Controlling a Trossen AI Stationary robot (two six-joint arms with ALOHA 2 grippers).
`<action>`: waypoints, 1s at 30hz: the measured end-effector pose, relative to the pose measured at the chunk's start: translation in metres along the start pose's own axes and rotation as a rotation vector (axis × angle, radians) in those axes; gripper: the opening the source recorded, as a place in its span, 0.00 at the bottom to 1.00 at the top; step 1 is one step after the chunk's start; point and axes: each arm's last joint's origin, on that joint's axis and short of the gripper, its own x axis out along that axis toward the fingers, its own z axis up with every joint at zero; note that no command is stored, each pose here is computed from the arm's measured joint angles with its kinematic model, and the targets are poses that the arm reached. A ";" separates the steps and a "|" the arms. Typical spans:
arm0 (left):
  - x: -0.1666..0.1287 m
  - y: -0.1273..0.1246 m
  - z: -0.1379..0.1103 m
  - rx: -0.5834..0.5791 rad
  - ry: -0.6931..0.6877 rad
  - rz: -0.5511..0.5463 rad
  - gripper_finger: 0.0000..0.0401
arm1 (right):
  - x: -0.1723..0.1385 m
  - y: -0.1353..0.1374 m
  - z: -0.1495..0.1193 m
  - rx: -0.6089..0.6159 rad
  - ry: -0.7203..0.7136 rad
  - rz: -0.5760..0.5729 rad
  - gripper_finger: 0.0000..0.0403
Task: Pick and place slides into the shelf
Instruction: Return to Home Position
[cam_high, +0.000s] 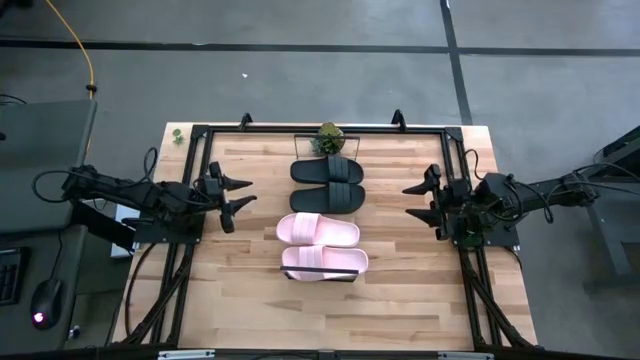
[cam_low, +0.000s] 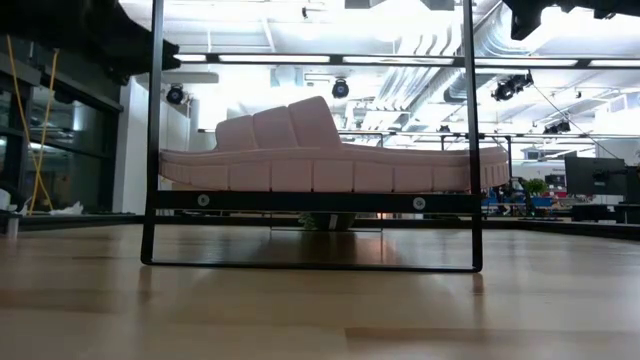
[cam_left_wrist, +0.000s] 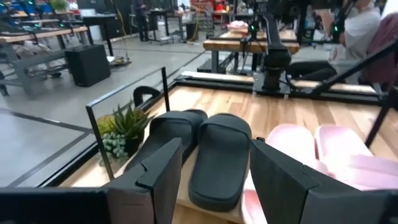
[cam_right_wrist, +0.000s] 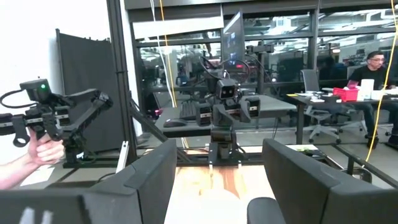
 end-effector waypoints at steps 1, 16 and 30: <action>0.000 0.000 -0.001 -0.005 -0.008 0.006 0.43 | 0.000 0.000 0.000 0.000 0.000 0.000 0.57; 0.000 -0.002 0.000 -0.018 -0.024 -0.076 0.43 | -0.014 -0.006 -0.036 -0.006 -0.190 -0.033 0.57; -0.001 -0.001 -0.018 -0.040 -0.132 -0.087 0.43 | -0.021 -0.007 -0.036 0.002 -0.233 0.009 0.57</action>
